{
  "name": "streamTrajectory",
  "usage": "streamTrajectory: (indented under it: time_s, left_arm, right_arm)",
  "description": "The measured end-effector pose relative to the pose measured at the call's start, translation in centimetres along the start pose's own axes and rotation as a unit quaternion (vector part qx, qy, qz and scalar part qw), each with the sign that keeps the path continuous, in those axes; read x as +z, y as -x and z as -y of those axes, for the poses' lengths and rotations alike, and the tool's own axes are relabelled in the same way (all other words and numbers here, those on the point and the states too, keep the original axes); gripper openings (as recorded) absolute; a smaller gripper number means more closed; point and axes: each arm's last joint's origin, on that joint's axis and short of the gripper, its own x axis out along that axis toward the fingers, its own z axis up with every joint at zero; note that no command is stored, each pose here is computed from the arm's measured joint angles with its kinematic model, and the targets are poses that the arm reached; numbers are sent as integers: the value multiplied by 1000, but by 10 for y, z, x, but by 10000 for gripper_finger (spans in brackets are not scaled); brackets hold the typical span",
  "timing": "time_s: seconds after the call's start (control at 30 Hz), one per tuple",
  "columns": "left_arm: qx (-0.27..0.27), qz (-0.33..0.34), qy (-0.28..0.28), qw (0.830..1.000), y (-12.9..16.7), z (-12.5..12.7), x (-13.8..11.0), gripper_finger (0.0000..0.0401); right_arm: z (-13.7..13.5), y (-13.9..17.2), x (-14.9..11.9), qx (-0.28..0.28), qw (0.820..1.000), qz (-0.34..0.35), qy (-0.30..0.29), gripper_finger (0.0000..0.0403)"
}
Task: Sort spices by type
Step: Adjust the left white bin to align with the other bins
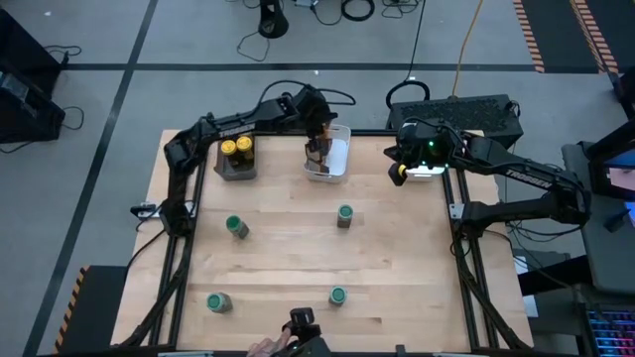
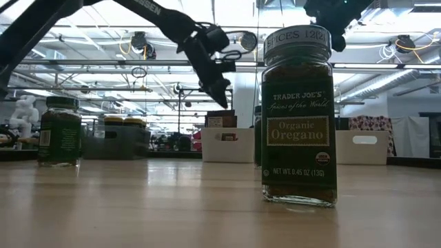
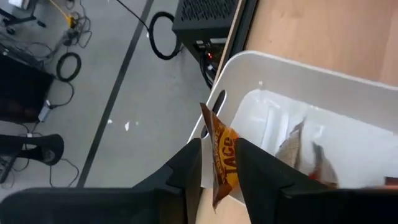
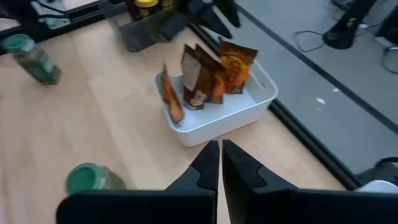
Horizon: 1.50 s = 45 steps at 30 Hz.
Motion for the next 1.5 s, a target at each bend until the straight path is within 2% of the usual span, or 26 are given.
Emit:
streamTrajectory:
  time_s: [0.23, 0.37, 0.5, 0.57, 0.77, 0.87, 1.0, 1.13, 1.3, 1.5]
  left_arm:
    - [17, 35, 7, 999, 32, -10, 9, 105]
    - [16, 50, 39, 998, 52, -16, 11, 105]
    - [-66, 107, 49, 991, 84, -20, 14, 105]
    - [-82, 129, 51, 987, 103, -22, 16, 105]
    - [-77, 151, 70, 983, 164, -26, 11, 105]
    - [-69, 181, 66, 979, 196, -24, 10, 105]
    - [-72, 200, 69, 975, 224, -19, 6, 105]
    - [-71, 212, 78, 972, 234, -10, -2, 105]
    - [-69, 192, 83, 975, 223, 10, -21, 105]
    - [-52, 232, 98, 966, 226, 21, -41, 105]
  right_arm:
    - [-1, -11, 3, -8, 1000, 2, 4, 0]
    - [-3, -29, 6, -7, 1000, -2, 3, 0]
    - [0, -54, 4, -21, 999, -35, 1, 0]
    - [8, -66, 3, -36, 998, -49, -18, 0]
    - [44, -95, 2, -92, 991, -62, -78, 0]
    - [60, -118, 1, -88, 990, -63, -94, 0]
    - [77, -152, -14, -73, 983, -109, -126, 0]
    - [83, -175, -26, -56, 978, -134, -150, 0]
    - [85, -195, -33, -55, 978, -134, -150, 0]
    - [87, -211, -37, -54, 980, -123, -149, 0]
